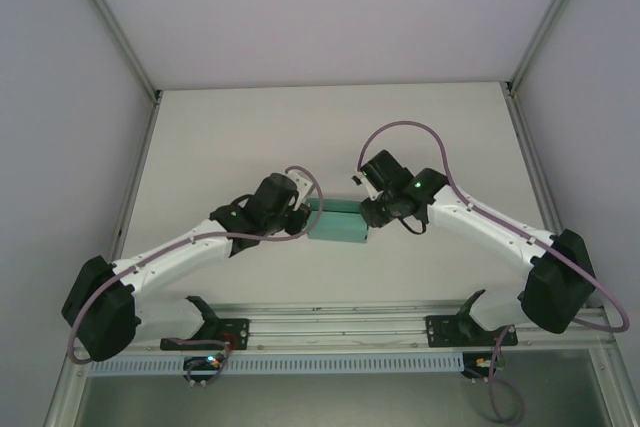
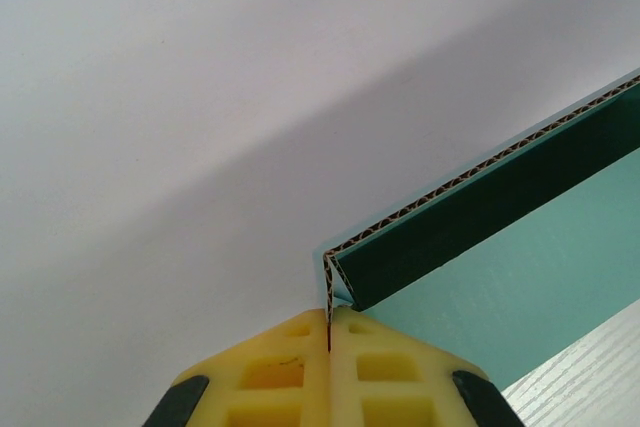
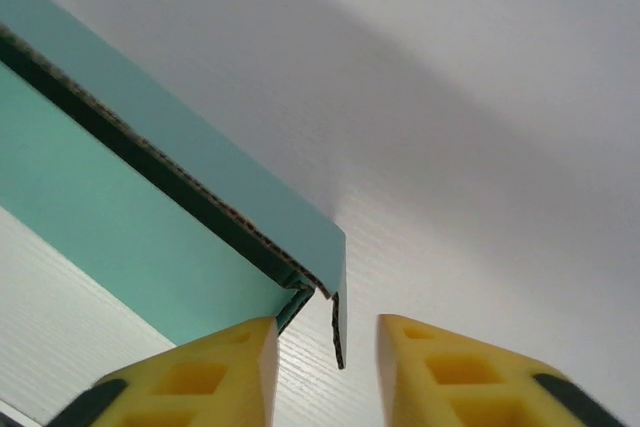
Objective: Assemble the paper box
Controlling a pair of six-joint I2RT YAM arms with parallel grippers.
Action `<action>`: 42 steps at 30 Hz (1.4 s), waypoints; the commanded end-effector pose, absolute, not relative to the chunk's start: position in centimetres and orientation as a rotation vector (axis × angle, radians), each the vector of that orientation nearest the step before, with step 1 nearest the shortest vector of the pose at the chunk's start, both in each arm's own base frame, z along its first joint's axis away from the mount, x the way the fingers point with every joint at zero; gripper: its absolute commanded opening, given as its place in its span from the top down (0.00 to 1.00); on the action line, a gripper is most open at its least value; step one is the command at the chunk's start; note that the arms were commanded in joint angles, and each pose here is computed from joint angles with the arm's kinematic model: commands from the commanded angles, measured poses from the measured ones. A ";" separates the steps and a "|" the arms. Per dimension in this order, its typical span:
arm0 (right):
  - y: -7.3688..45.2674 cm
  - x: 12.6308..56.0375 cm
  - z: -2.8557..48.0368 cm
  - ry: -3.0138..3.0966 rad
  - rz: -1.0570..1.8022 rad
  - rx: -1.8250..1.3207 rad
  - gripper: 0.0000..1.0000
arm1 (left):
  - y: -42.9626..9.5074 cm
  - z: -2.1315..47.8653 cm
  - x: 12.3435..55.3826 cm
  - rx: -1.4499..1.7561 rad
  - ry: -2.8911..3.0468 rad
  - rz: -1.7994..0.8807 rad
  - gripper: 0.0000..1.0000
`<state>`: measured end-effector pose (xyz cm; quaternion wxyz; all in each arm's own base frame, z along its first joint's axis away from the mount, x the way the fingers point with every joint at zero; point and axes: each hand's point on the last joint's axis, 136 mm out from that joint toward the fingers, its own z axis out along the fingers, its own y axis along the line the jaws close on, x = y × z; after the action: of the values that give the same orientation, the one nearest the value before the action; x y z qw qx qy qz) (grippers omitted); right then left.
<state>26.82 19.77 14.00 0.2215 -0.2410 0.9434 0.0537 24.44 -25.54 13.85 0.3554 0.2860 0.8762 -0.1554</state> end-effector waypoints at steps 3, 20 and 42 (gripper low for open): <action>20.0 27.5 14.3 2.636 0.143 -0.566 0.94 | -25.6 13.7 24.5 0.760 2.261 -0.374 1.00; 21.6 26.1 14.8 2.714 0.275 -0.135 1.00 | -27.1 12.1 22.6 0.701 2.289 -0.369 1.00; 21.3 25.3 15.0 2.605 0.256 -0.287 1.00 | -23.6 13.6 15.2 0.537 2.477 -0.727 0.00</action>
<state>25.23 20.96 13.72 0.2229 -0.0894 0.9674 0.0807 18.28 -23.70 17.02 0.3366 0.2075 0.8877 -0.2357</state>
